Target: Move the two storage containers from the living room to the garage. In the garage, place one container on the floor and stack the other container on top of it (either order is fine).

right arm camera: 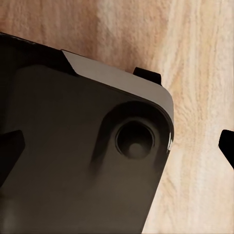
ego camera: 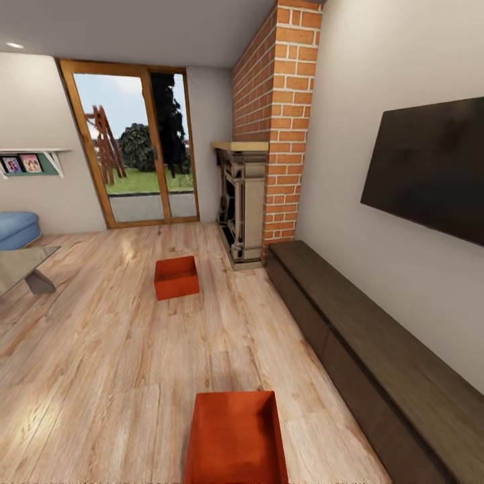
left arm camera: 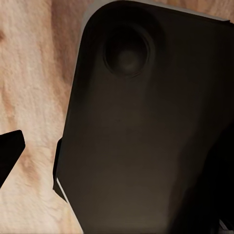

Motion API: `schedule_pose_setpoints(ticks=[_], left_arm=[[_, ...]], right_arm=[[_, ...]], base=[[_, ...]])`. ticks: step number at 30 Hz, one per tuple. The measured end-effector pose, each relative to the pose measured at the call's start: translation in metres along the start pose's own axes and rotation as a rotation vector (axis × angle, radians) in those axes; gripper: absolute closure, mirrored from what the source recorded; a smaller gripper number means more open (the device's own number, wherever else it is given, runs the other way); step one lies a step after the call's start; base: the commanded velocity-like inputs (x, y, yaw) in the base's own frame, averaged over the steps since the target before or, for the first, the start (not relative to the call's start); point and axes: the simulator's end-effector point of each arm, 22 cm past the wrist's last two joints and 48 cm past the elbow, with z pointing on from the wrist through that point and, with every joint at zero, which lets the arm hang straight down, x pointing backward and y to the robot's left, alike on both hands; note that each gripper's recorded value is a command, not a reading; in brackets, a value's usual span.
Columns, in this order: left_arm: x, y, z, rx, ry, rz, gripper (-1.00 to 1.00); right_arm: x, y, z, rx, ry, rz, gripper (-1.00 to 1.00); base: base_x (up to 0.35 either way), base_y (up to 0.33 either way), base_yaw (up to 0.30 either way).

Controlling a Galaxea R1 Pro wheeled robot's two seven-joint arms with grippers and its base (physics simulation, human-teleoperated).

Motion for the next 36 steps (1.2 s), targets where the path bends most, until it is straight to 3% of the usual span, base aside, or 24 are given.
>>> schedule_pose_setpoints(ticks=[36], left_arm=[[0.021,0.006,-0.001,-0.014,0.055,0.001,-1.00]], right_arm=[[0.021,0.013,0.001,-0.026,0.057,0.004,-1.00]], base=[[0.000,0.000,0.000]])
